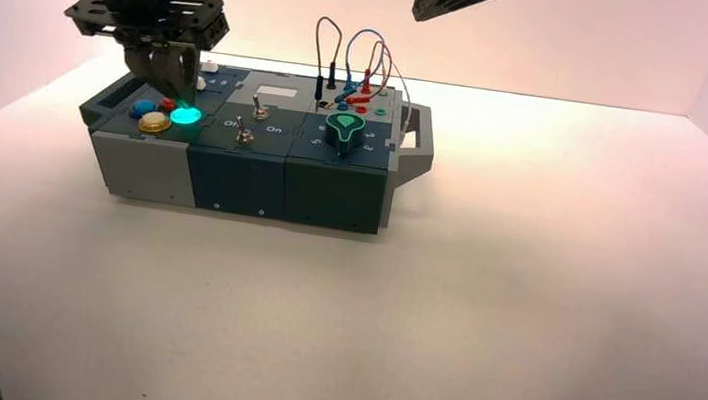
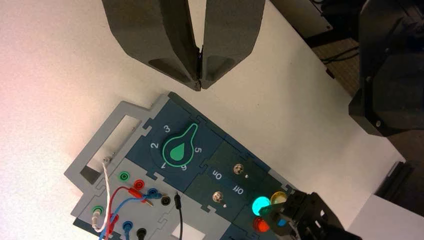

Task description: Push the green button with the left gripper.

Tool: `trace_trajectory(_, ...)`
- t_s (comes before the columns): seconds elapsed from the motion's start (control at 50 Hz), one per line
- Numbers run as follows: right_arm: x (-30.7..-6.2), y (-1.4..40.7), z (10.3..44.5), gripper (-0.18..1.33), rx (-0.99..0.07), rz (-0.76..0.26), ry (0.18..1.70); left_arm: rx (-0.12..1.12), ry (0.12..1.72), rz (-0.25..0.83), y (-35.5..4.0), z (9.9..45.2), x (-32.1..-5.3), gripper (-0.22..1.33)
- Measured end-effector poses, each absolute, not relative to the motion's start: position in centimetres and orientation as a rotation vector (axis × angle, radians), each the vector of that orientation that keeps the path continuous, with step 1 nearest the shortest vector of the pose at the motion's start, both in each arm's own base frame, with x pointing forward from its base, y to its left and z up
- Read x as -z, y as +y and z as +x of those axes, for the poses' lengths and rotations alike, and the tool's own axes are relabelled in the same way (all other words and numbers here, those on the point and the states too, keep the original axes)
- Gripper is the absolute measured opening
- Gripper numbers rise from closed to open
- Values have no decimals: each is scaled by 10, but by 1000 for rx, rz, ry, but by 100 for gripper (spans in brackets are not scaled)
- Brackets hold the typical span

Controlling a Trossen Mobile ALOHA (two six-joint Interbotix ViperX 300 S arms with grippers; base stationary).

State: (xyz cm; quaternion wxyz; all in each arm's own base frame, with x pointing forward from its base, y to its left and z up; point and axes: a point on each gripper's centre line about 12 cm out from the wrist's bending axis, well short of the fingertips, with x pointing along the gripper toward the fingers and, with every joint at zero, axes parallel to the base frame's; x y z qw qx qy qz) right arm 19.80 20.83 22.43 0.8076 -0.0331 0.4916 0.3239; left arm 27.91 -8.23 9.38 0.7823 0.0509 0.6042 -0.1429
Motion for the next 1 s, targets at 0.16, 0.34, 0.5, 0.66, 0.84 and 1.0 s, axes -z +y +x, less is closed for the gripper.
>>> trace_trajectory(0.16, -224, 208, 198, -14, -693, -73, 1054, 311, 1306, 110, -83, 279, -96, -16)
trace_trajectory(0.34, -224, 208, 197, -14, -693, -81, 1068, 323, 1339, 112, -83, 275, -103, -16)
trace_trajectory(0.5, -225, 206, 196, -14, -693, -107, 1084, 350, 1331, 125, -86, 281, -124, -16)
trace_trajectory(0.66, -225, 204, 195, -14, -691, -136, 1100, 376, 1331, 147, -88, 287, -137, -16)
trace_trajectory(0.84, -226, 203, 194, -14, -698, -167, 1104, 401, 1351, 166, -89, 286, -143, -16)
trace_trajectory(1.0, -227, 202, 194, -14, -699, -172, 1105, 403, 1330, 170, -89, 286, -149, -16)
